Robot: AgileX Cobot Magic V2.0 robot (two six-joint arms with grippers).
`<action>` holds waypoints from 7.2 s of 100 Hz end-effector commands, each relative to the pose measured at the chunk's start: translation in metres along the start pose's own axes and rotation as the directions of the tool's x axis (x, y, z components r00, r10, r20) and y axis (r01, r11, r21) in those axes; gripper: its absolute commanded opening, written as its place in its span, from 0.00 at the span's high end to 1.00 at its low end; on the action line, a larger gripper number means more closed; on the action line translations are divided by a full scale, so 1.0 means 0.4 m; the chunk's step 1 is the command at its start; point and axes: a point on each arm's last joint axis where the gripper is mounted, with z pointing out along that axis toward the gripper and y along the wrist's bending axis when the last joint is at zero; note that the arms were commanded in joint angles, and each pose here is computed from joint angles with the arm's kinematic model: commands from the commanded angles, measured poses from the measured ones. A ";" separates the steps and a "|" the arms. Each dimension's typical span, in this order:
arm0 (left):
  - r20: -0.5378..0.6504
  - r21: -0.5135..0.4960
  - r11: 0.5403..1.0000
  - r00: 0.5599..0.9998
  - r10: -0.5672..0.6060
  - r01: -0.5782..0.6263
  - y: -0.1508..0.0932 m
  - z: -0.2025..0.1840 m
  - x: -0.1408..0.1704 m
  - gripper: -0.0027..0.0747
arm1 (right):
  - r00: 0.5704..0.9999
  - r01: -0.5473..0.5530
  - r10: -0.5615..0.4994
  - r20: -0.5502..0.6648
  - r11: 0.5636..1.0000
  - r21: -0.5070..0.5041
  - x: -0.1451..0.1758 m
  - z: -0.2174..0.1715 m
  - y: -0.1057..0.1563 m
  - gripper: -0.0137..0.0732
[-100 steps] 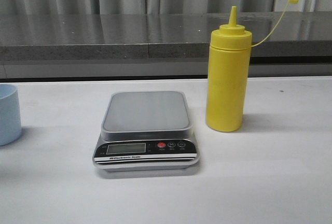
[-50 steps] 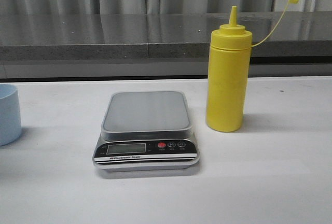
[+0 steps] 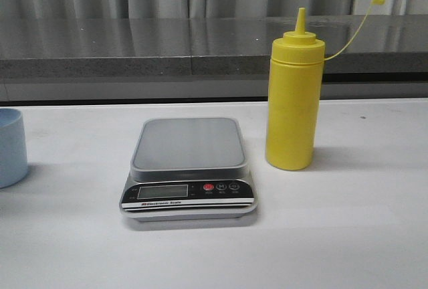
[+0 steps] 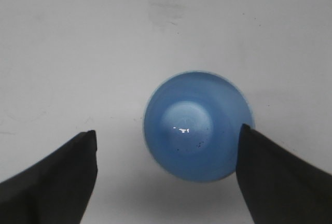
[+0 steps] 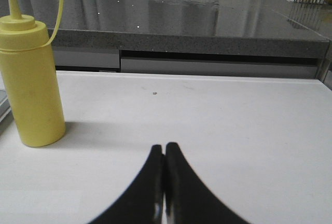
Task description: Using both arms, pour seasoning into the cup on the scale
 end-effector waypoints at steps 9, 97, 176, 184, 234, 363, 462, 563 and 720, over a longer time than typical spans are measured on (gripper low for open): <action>0.067 0.002 1.000 0.998 -0.019 0.019 0.002 0.018 -0.034 0.27 | 0.992 0.012 -0.012 0.122 1.000 0.001 -0.039 -0.009 0.001 0.92; -0.019 -0.005 1.000 1.000 -0.024 0.024 0.007 0.116 -0.017 0.99 | 0.992 0.012 -0.012 0.122 1.000 0.001 -0.039 -0.009 0.001 0.92; 0.036 0.170 0.979 0.994 0.103 -0.108 -0.167 -0.072 -0.194 0.99 | 0.992 0.012 -0.012 0.122 1.000 0.001 -0.039 -0.009 0.001 0.92; 0.061 0.197 0.969 0.988 0.139 -0.148 -0.211 -0.085 -0.203 0.99 | 0.992 0.012 -0.012 0.122 1.000 0.001 -0.039 -0.009 0.001 0.92; 0.052 0.303 0.905 0.953 0.298 -0.299 -0.428 -0.008 -0.221 0.99 | 0.992 0.012 -0.012 0.122 1.000 0.001 -0.039 -0.009 0.001 0.92; -0.055 0.340 0.887 0.935 0.351 -0.313 -0.502 0.095 -0.201 0.44 | 0.992 0.012 -0.012 0.122 1.000 0.001 -0.039 -0.009 0.001 0.92; 0.326 0.235 0.942 0.933 0.155 -0.239 -0.260 -0.258 -0.307 0.30 | 0.992 0.012 -0.012 0.122 1.000 0.001 -0.039 -0.009 0.001 0.92; 0.805 0.139 0.979 0.593 -0.025 -0.147 -0.037 -0.438 0.338 0.74 | 0.992 0.012 -0.012 0.122 1.000 0.001 -0.039 -0.009 0.001 0.92; 0.879 0.081 0.980 0.477 0.015 -0.180 -0.016 -0.467 0.433 0.99 | 0.965 -0.105 0.111 0.238 0.994 -0.037 -0.222 -0.044 0.003 0.92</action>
